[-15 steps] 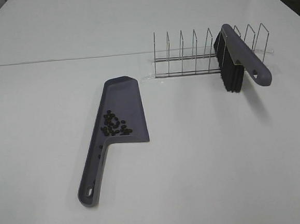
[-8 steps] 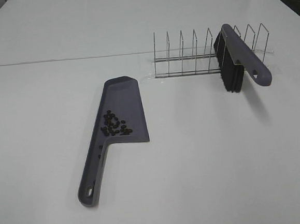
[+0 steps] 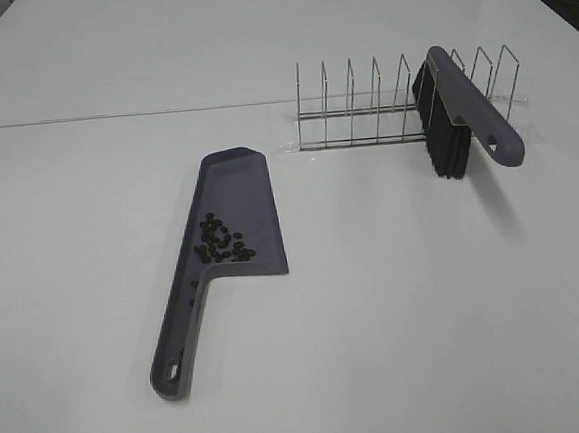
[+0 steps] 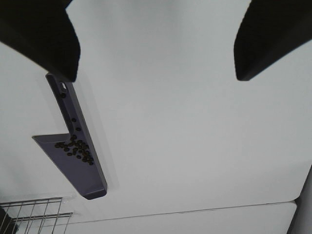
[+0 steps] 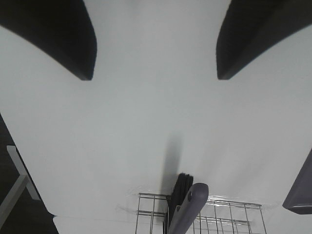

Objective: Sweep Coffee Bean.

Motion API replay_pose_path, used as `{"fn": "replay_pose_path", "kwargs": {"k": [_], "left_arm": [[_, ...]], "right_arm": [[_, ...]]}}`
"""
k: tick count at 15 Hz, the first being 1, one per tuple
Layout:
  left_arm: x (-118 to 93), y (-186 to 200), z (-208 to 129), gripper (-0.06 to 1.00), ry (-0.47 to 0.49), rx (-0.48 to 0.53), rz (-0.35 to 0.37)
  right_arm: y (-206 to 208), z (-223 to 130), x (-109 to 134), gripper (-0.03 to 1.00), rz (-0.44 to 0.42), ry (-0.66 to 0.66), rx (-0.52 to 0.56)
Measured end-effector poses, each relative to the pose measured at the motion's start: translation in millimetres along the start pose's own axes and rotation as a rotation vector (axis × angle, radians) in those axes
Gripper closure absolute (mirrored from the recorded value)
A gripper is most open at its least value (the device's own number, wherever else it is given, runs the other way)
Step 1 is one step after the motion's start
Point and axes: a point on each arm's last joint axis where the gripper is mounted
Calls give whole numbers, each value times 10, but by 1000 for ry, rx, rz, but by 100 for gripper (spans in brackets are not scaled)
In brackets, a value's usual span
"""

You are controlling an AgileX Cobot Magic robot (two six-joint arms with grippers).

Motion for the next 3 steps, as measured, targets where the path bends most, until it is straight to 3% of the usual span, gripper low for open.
{"fn": "replay_pose_path", "kwargs": {"k": [3], "left_arm": [[0,0,0,13,-1,0,0]], "right_arm": [[0,0,0,29,0,0,0]]}}
Point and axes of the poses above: a point on each arm's last joint axis where the gripper is mounted, y pointing back along that axis away from the gripper, x along the wrist's bending axis when the last joint is at zero, z = x × y, and after that the axes turned 4 degrees about -y, right-handed
